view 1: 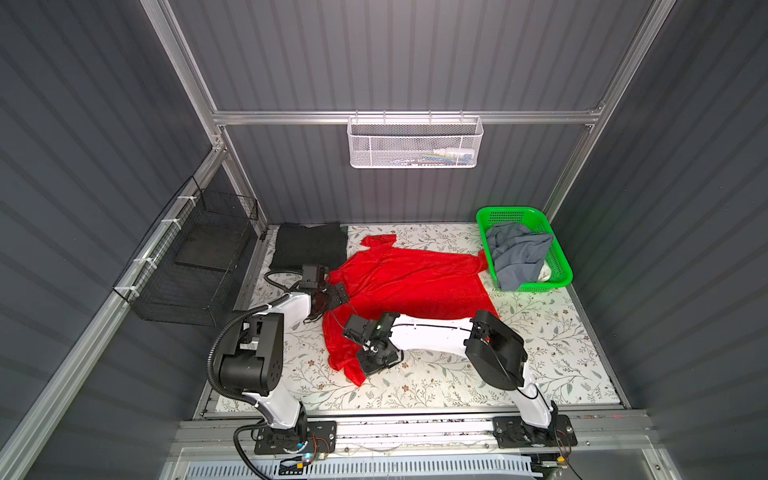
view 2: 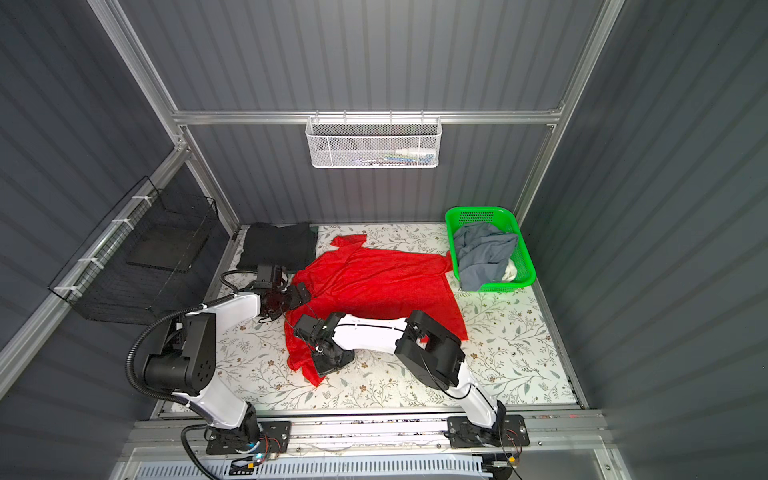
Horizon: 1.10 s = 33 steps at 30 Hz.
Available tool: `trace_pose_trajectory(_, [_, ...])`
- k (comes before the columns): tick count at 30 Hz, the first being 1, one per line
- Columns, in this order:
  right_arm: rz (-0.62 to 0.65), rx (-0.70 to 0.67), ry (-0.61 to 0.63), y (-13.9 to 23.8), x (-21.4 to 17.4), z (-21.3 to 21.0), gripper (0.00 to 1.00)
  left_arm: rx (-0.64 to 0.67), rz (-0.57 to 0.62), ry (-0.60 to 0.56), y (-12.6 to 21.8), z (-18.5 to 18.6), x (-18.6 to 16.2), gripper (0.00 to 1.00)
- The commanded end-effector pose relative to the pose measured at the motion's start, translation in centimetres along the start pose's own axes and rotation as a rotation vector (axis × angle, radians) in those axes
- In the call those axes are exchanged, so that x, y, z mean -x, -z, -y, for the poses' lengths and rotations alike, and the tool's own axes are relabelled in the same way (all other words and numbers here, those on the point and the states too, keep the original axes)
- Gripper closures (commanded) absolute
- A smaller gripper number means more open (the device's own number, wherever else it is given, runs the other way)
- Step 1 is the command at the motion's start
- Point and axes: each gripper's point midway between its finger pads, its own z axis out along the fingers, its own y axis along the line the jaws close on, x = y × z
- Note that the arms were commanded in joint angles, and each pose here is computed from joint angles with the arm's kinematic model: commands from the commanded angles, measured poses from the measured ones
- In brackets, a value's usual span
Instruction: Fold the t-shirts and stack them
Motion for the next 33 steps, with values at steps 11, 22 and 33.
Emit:
trace_pose_trajectory(11, [-0.047,-0.009,-0.072,0.7,-4.6,3.7,1.00,-0.020,-0.078,0.002,0.6,-0.1,-1.7,0.00])
trace_pose_trajectory(22, [-0.144,0.123,0.128,3.1,-9.4,1.6,1.00,-0.027,-0.091,-0.010,0.1,0.4,-1.2,0.00])
trace_pose_trajectory(33, [-0.156,0.130,0.173,2.8,-10.1,1.6,1.00,-0.018,-0.022,-0.041,2.1,0.5,-0.1,0.00])
